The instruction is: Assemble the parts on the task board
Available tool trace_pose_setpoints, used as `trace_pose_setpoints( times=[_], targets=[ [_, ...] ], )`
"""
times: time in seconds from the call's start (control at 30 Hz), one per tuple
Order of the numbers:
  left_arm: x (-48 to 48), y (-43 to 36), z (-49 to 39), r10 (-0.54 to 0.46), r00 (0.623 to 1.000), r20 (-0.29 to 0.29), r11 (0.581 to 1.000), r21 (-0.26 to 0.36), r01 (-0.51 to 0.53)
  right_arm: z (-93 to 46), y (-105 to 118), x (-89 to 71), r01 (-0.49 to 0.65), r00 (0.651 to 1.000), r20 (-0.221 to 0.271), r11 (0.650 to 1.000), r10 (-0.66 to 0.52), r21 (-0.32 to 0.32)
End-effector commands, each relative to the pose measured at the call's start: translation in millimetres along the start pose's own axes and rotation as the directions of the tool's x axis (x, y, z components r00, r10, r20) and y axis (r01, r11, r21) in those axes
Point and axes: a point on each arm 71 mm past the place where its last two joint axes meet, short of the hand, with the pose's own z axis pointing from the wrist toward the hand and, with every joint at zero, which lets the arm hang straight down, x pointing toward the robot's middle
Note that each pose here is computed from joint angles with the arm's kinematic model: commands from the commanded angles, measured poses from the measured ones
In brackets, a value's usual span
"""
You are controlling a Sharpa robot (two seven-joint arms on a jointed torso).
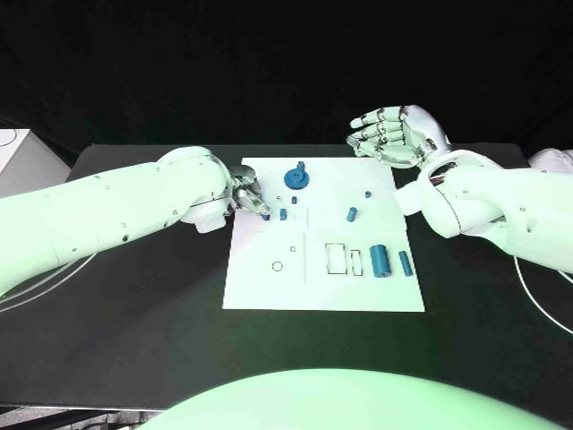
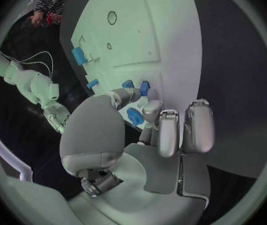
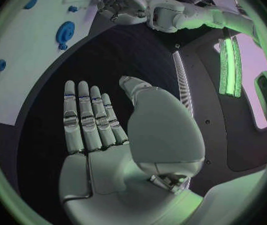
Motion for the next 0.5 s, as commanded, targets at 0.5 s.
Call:
trace_pose_setpoints(
  times=[0.5],
  targets=[
    [5.4,0.4,3.2,0.014,1.000,-0.026,1.000,-0.017,-0.015,-0.4,0.2,1.3,-0.005,1.000,-0.015,1.000,0.005,-0.006]
  ],
)
